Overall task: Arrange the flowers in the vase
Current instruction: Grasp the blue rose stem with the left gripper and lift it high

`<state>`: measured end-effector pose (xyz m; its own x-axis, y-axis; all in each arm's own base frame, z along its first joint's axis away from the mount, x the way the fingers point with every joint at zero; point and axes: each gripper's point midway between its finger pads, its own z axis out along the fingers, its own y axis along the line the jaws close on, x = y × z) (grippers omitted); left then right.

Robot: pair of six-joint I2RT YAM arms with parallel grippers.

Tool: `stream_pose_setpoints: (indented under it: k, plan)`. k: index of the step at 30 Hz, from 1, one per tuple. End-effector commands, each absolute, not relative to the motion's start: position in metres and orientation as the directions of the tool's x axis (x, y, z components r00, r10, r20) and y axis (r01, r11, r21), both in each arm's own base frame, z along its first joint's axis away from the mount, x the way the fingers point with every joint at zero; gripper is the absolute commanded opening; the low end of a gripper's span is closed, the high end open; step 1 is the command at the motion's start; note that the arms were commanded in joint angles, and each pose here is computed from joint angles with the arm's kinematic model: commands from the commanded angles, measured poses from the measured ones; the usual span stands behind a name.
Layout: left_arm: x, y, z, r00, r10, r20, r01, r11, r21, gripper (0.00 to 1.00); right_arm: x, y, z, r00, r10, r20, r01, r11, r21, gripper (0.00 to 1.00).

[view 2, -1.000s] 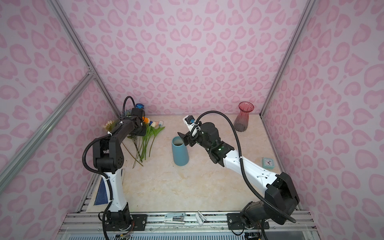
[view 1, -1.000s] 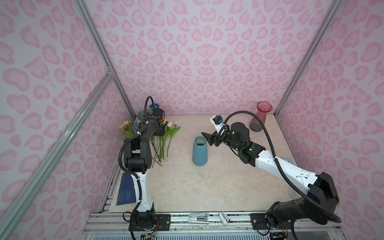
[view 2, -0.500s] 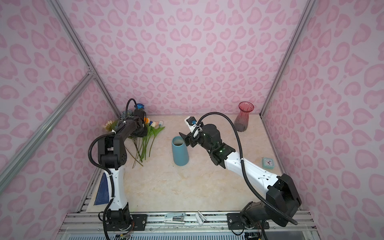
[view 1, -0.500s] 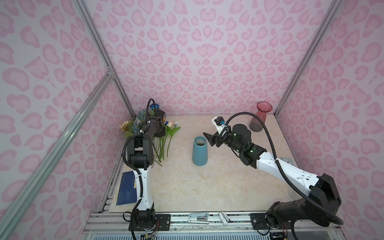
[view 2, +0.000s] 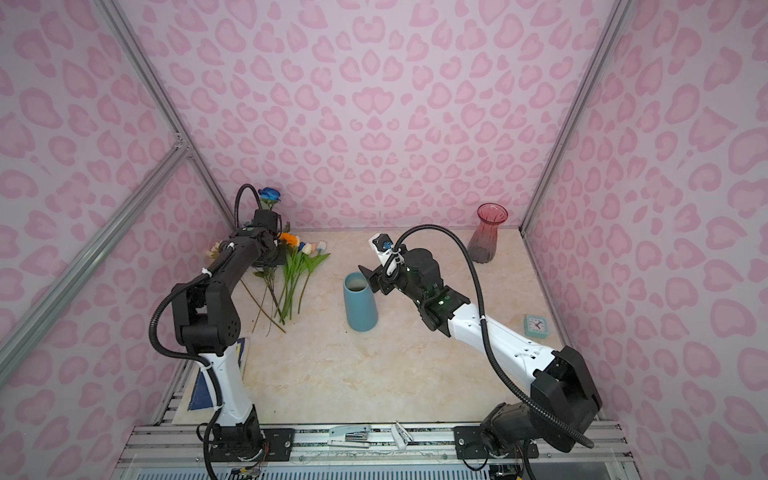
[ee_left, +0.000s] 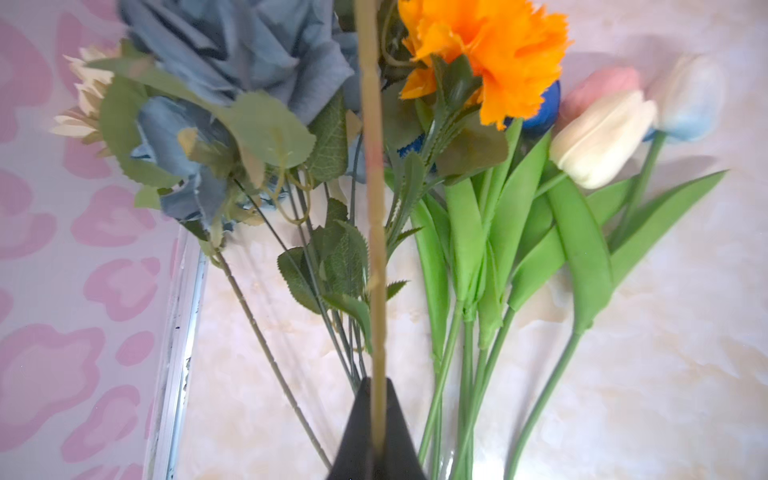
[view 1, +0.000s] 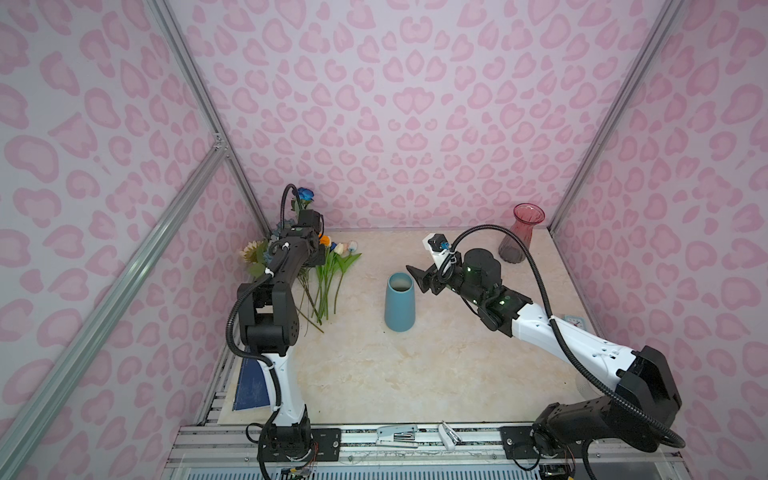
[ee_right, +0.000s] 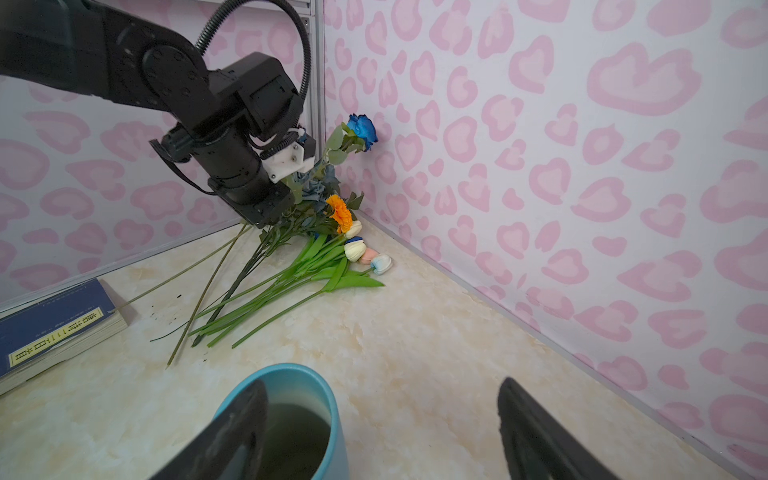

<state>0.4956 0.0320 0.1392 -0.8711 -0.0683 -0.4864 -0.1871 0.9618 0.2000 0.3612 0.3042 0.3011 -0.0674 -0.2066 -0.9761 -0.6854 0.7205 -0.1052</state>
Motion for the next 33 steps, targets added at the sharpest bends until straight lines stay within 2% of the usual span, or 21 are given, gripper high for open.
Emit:
stream_pose_setpoints:
  k: [1, 4, 7, 11, 14, 18, 24, 30, 33]
  plan:
    - [0.487, 0.02, 0.166, -0.831, -0.105, -0.547, -0.205, 0.971, 0.126, 0.03, 0.365, 0.307, 0.307, -0.044, -0.183, -0.982, -0.683, 0.723, -0.104, 0.86]
    - [0.472, -0.001, 0.204, -0.788, -0.087, -0.61, -0.164, 0.984, 0.071, 0.03, 0.366, 0.305, 0.309, -0.036, -0.175, -0.984, -0.676, 0.73, -0.105, 0.85]
    - [0.456, -0.032, 0.263, -0.684, -0.04, -0.728, -0.09, 0.996, 0.03, 0.03, 0.367, 0.302, 0.313, -0.02, -0.162, -0.987, -0.66, 0.744, -0.109, 0.85]
    - [0.428, -0.077, 0.353, -0.436, -0.026, -0.9, 0.09, 0.993, -0.072, 0.03, 0.367, 0.295, 0.317, 0.004, -0.13, -0.992, -0.629, 0.77, -0.104, 0.84]
    - [0.401, -0.109, 0.41, -0.249, -0.11, -0.962, 0.288, 0.94, -0.182, 0.02, 0.369, 0.284, 0.324, 0.035, -0.087, -0.996, -0.586, 0.805, -0.091, 0.84]
    - [0.367, -0.149, 0.462, -0.067, -0.201, -0.977, 0.523, 0.827, -0.206, 0.01, 0.373, 0.266, 0.328, 0.047, -0.041, -0.998, -0.518, 0.853, -0.059, 0.83]
    - [0.319, -0.2, 0.51, 0.109, -0.286, -0.952, 0.719, 0.684, -0.123, 0.01, 0.38, 0.245, 0.32, 0.021, -0.005, -1.0, -0.466, 0.884, -0.014, 0.83]
    - [0.308, -0.229, 0.541, 0.09, -0.393, -0.915, 0.829, 0.539, -0.149, 0.01, 0.381, 0.242, 0.317, 0.016, 0.007, -1.0, -0.458, 0.889, -0.001, 0.82]
    - [0.309, -0.241, 0.537, 0.064, -0.389, -0.919, 0.845, 0.512, -0.158, 0.01, 0.381, 0.241, 0.316, 0.014, 0.01, -1.0, -0.458, 0.889, 0.002, 0.82]
